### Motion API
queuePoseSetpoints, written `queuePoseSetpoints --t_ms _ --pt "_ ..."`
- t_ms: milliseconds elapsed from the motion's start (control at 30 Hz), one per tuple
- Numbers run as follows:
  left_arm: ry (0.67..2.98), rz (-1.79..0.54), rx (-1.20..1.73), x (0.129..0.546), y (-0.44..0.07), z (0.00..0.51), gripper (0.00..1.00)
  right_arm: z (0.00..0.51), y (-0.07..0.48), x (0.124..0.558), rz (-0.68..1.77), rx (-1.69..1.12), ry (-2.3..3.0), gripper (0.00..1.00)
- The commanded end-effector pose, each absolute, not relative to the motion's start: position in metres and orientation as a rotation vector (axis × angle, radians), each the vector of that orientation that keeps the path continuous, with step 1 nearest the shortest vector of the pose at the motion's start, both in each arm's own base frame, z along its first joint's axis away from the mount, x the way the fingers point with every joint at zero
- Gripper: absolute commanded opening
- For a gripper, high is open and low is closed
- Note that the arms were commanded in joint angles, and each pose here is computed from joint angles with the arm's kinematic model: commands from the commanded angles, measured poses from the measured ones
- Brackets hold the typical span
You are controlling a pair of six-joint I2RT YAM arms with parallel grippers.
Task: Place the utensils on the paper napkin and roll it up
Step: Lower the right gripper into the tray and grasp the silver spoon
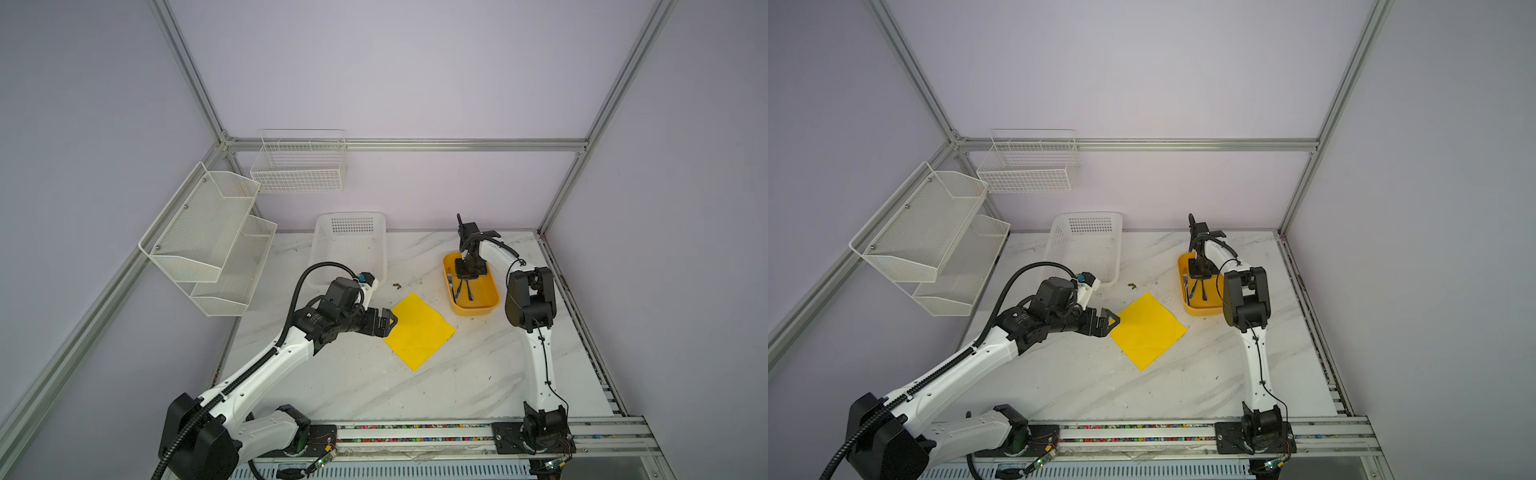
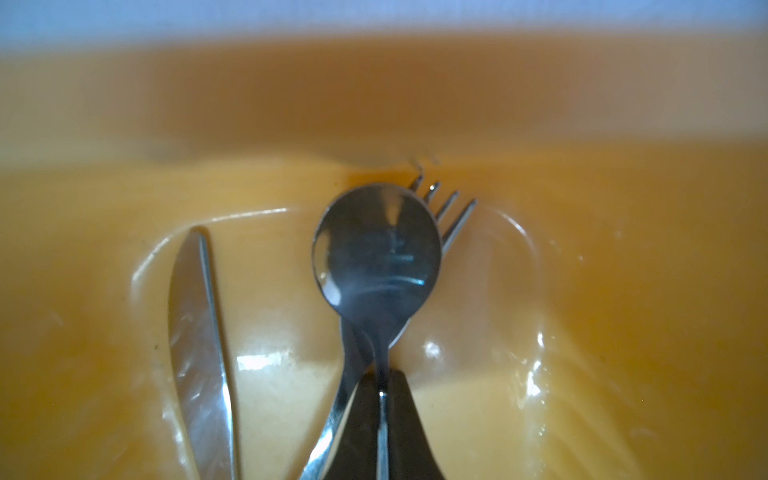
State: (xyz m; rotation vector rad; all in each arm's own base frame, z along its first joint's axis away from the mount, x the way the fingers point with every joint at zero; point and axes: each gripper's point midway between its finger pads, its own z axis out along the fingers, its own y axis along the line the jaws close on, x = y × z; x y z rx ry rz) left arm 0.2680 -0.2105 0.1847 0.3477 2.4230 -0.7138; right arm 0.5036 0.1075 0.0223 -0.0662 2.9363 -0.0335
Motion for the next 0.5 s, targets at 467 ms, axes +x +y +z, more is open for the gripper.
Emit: queuePoseSetpoints --t_ms 467 --pt "2.375 -0.749 0.225 0.281 -0.213 0.2 1.0 0.052 0.117 0.498 0.062 -0.07 2.944 0.02"
